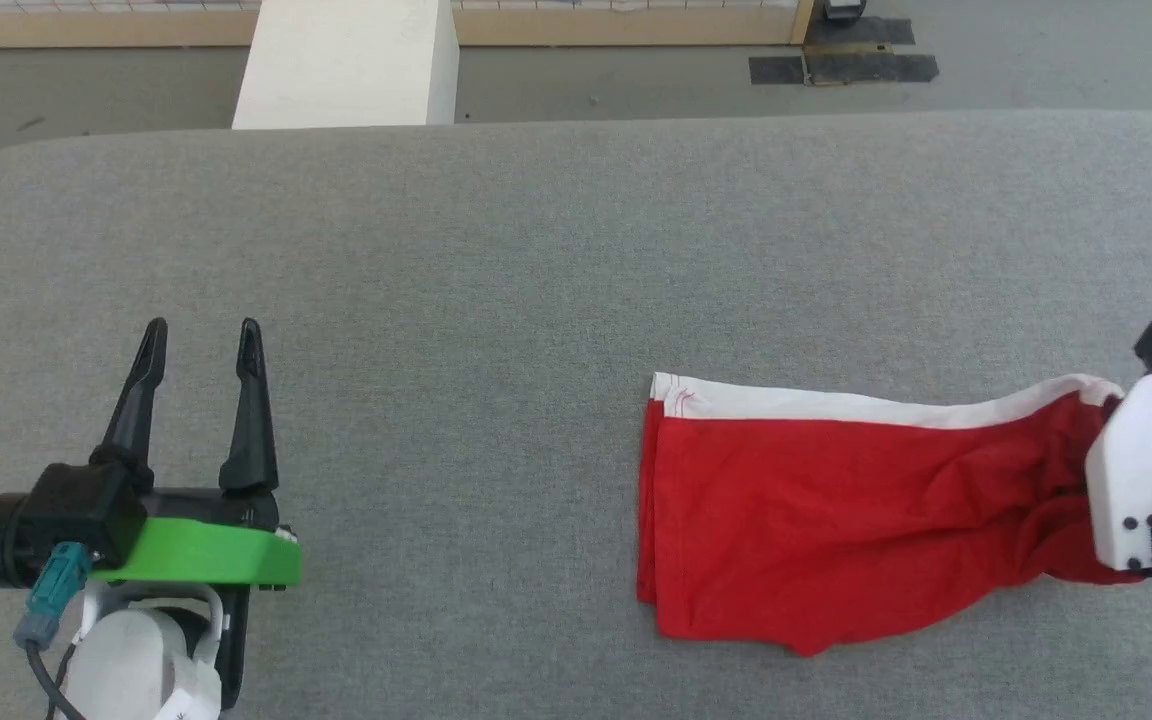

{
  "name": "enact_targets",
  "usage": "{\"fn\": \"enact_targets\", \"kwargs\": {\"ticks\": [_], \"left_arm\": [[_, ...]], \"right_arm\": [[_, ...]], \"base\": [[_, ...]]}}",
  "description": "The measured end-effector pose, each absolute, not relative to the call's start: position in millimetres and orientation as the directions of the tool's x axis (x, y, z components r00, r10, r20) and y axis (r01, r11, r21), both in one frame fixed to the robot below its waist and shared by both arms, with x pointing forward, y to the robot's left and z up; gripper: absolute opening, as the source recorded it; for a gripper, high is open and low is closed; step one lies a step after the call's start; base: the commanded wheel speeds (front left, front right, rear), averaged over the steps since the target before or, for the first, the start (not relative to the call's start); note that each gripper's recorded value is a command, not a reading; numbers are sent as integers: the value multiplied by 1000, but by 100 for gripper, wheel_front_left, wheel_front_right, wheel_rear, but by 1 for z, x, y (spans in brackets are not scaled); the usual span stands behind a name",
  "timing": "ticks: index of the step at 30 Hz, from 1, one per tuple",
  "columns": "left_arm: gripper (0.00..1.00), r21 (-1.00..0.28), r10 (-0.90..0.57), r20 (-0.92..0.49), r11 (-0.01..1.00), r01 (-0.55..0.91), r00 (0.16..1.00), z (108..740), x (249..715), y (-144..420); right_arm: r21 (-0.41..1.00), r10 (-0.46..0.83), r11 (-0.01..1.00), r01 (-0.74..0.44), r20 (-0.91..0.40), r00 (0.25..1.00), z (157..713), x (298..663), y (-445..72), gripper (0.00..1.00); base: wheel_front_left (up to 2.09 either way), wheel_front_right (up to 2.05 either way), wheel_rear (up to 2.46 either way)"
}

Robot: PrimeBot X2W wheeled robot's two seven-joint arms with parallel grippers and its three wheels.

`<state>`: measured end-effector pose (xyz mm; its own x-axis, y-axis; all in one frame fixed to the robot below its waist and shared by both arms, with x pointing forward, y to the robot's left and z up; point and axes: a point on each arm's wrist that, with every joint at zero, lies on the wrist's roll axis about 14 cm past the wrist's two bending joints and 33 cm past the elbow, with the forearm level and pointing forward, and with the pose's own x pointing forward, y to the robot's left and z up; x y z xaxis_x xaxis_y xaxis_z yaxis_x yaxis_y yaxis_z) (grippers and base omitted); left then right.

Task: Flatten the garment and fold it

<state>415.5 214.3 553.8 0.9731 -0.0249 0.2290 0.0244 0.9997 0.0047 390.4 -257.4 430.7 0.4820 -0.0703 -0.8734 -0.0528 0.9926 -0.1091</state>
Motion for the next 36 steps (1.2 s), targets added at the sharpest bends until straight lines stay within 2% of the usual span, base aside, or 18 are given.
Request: {"fn": "enact_targets", "kwargs": {"ticks": [7,14,21,29,30,31,32,36], "left_arm": [[100,-2,-7,228,1000,8,974,554,405,217],[100,-19,-3,225,1000,7,974,552,403,215],[100,-17,4,209,1000,-1,978,547,401,219],[100,-15,16,185,1000,-14,983,539,398,224],[100,-15,17,183,1000,-15,983,539,398,224],[100,-15,19,180,1000,-16,983,538,398,224],[100,-16,19,179,1000,-16,984,538,398,224],[100,-17,13,181,1000,-10,983,538,399,222]], "right_arm": [[67,171,972,-226,-862,478,457,373,-179,0],[196,342,917,-348,-834,433,444,368,-105,0],[221,403,873,-434,-828,390,424,381,-60,0],[247,429,835,-492,-851,301,395,378,-29,0],[245,432,831,-500,-850,302,394,378,-27,9],[245,439,827,-506,-844,309,393,380,-24,48],[246,445,824,-511,-838,314,394,381,-21,100],[258,502,789,-558,-794,343,407,384,-3,100]], "base": [[0,0,0],[0,0,0],[0,0,0],[0,0,0],[0,0,0],[0,0,0],[0,0,0],[0,0,0]]}}
